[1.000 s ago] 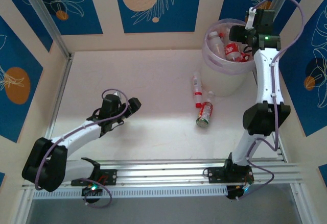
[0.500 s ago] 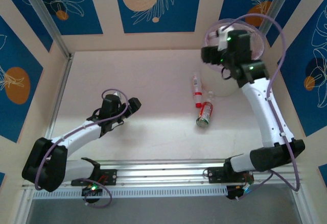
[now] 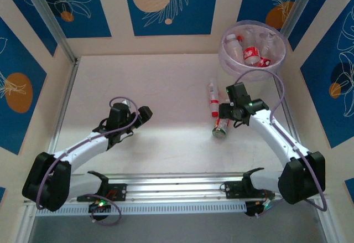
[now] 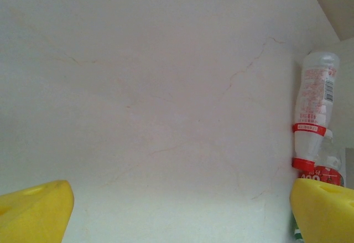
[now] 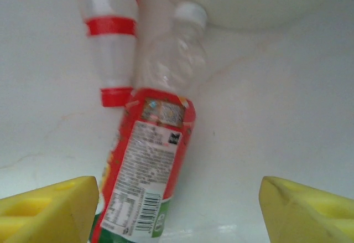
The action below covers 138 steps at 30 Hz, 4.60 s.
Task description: Put the plastic bottles in the bin
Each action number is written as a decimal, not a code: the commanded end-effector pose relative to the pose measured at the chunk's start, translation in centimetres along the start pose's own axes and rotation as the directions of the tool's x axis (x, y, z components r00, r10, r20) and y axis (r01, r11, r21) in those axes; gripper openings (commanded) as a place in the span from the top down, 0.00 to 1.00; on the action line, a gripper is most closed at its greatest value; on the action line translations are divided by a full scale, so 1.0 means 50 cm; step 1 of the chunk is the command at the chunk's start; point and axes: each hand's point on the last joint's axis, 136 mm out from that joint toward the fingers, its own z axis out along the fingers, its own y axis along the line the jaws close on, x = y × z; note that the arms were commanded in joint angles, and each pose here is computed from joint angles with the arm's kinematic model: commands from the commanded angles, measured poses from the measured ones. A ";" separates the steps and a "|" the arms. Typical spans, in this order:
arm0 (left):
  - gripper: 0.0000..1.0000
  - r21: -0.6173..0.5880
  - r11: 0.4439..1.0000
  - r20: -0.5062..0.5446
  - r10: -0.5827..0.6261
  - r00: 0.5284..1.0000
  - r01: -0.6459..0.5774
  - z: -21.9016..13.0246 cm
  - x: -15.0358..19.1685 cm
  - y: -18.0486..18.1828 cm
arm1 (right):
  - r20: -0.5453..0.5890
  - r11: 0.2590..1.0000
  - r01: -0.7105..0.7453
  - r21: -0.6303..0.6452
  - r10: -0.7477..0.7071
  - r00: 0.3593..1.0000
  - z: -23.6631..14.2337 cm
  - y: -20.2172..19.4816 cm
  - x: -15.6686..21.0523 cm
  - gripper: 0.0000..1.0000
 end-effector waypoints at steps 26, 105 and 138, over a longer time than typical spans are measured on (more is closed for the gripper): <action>0.00 0.011 1.000 -0.015 0.006 1.000 -0.006 0.028 -0.009 -0.010 | -0.083 0.965 -0.251 -0.082 0.244 0.966 0.135 0.031 0.092 0.38; 0.00 0.024 1.000 -0.002 0.000 1.000 0.000 0.005 -0.012 -0.017 | 0.846 0.952 0.187 -0.242 0.113 0.521 -0.569 0.014 -0.552 0.47; 0.00 0.008 1.000 0.010 0.008 1.000 -0.008 -0.007 -0.010 -0.007 | 0.738 0.983 0.148 0.111 -0.181 0.650 -0.193 -0.205 -0.708 0.43</action>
